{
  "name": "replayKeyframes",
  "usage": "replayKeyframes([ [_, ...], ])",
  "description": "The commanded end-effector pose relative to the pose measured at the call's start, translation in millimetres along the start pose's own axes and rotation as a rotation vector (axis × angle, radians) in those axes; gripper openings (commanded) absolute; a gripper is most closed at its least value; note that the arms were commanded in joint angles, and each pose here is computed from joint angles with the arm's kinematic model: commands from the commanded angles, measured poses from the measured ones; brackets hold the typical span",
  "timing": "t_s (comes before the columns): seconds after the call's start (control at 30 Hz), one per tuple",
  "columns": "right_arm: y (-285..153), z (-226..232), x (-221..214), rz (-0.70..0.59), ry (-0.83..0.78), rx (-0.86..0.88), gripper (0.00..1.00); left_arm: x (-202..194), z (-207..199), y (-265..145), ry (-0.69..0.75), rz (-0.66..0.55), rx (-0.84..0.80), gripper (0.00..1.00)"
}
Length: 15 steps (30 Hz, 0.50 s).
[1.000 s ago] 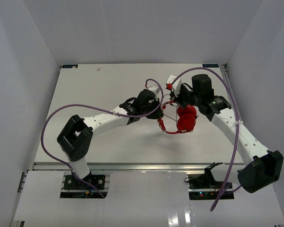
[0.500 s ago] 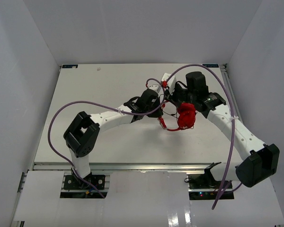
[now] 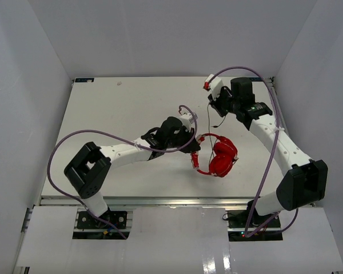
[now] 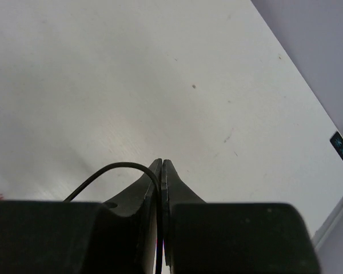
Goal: Wrap the headphones
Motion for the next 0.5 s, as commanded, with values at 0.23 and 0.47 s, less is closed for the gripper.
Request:
replayKeyframes([
  [0.23, -35.1, -45.4, -24.9, -0.039, 0.063, -0.172, 0.08, 51.0, -62.3, -58.3, 0.065, -0.239, -0.263, 0.00],
  [0.47, -61.7, -25.7, -25.0, -0.159, 0.066, -0.120, 0.08, 63.0, -44.9, -65.3, -0.049, -0.282, -0.217, 0.00],
])
Point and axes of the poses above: each gripper's point midway between its finger pads, its own y axis out along the fingers, its own z axis along the line the jaws close on, x = y × z, the point moved 7 cm from there along -y, back along the fingers, and after that the axes turned 8 degrees about -y, right-handed, at the moved point
